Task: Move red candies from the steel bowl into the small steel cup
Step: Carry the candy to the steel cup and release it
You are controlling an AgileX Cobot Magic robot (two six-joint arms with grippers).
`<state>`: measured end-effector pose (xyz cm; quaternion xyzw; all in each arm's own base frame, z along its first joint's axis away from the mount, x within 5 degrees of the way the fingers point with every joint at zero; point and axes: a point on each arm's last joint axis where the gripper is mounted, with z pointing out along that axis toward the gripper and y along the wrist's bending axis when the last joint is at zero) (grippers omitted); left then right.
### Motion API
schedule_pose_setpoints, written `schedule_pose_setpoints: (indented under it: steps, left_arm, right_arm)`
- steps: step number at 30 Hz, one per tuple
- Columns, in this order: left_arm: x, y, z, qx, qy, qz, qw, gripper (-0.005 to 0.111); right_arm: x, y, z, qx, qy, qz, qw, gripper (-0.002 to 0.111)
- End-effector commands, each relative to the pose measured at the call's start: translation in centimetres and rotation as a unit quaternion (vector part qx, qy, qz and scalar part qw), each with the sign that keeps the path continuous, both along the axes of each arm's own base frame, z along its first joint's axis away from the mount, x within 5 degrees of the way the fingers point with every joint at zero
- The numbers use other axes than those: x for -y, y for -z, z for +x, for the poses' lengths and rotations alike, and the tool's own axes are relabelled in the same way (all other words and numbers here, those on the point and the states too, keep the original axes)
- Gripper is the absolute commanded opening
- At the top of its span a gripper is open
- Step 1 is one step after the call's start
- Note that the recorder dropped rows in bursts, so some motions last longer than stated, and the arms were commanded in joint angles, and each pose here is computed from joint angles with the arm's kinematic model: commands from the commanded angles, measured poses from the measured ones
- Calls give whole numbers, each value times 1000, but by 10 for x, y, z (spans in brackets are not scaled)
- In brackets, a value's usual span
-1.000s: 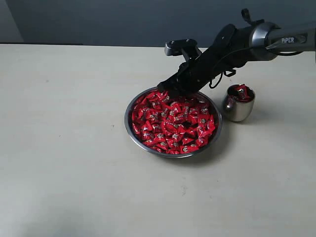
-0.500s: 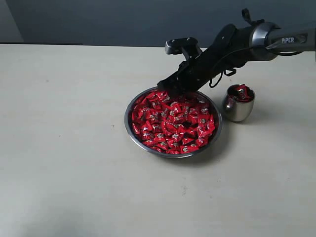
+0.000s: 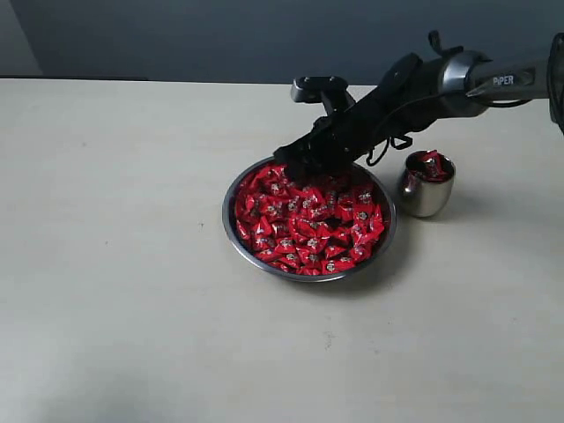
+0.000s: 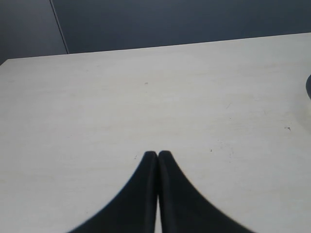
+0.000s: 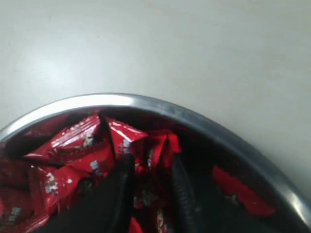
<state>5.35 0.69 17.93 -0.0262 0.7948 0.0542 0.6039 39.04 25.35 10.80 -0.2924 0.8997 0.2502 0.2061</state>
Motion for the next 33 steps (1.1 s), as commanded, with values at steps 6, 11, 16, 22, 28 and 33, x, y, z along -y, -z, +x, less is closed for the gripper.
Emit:
schedule_pose_setpoints:
  steps: [6, 11, 16, 22, 28, 33]
  left_arm:
    - [0, -3, 0, 9, 3, 1, 1000, 0]
    - [0, -3, 0, 9, 3, 1, 1000, 0]
    - [0, -3, 0, 9, 3, 1, 1000, 0]
    - [0, -3, 0, 9, 3, 1, 1000, 0]
    - [0, -3, 0, 9, 3, 1, 1000, 0]
    - [0, -3, 0, 9, 3, 1, 1000, 0]
  right_arm:
    - [2, -30, -1, 16, -18, 15, 1000, -1]
    - [13, -80, -9, 55, -30, -15, 998, -1]
    - [31, -115, -16, 70, -20, -59, 996, -1]
    - [85, -143, -24, 74, 45, -58, 995, -1]
    - [140, -132, -47, 84, 114, -73, 987, -1]
    - [151, -109, -56, 87, 138, -86, 983, -1]
